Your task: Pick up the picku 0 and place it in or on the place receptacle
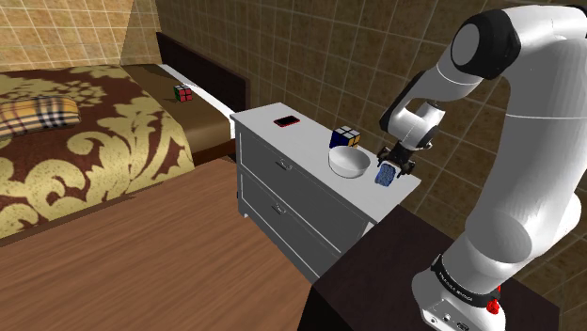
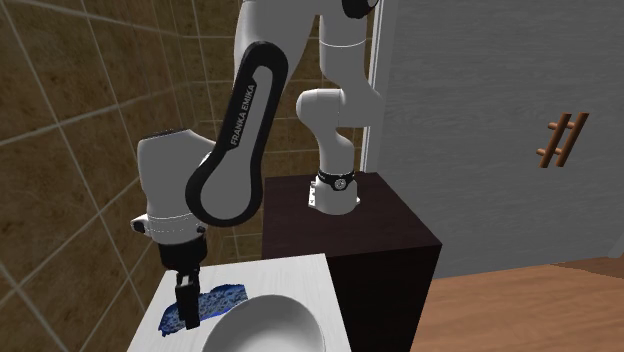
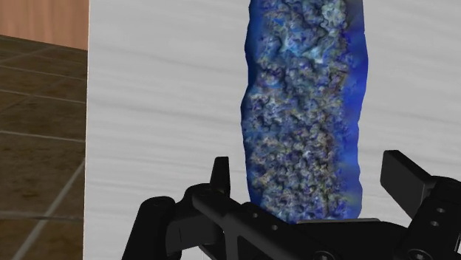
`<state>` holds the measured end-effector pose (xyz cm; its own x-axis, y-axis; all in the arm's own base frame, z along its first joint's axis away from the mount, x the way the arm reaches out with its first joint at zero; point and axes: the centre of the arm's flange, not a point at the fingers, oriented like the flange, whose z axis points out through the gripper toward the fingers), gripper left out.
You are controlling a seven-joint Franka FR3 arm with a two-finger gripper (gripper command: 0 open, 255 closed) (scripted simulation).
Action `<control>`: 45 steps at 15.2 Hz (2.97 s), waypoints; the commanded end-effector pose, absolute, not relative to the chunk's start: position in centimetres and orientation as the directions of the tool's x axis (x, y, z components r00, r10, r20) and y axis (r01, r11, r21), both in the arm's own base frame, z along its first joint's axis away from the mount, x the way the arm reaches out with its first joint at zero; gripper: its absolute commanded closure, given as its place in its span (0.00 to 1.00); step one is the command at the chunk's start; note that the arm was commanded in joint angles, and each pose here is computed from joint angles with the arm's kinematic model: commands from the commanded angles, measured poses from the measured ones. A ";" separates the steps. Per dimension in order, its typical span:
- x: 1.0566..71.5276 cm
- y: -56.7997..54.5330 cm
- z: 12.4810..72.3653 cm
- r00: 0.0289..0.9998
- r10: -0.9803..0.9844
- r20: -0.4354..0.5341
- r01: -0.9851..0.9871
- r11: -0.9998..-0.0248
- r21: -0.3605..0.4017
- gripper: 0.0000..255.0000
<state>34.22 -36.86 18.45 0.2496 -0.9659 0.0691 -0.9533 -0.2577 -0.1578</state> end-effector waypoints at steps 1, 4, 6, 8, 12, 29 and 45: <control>34.2 -36.9 18.4 0.250 -0.966 0.069 -0.953 -0.258 -0.158 0.00; 34.2 -36.9 18.4 0.250 -0.966 0.069 -0.953 -0.258 -0.158 0.00; 34.2 -36.9 18.4 0.250 -0.966 0.069 -0.953 -0.258 -0.158 1.00; 34.2 -36.9 18.4 0.250 -0.966 0.069 -0.953 -0.258 -0.158 1.00; 34.1 -36.9 18.4 0.250 -0.966 0.069 -0.953 -0.258 -0.158 1.00; 39.2 -39.1 20.7 0.287 -0.957 -0.041 -0.954 -0.281 -0.102 0.00; 39.5 -38.9 18.3 0.287 -0.957 -0.041 -0.954 -0.281 -0.102 1.00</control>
<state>39.49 -38.92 18.35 0.2869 -0.9571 -0.0410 -0.9540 -0.2815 -0.1031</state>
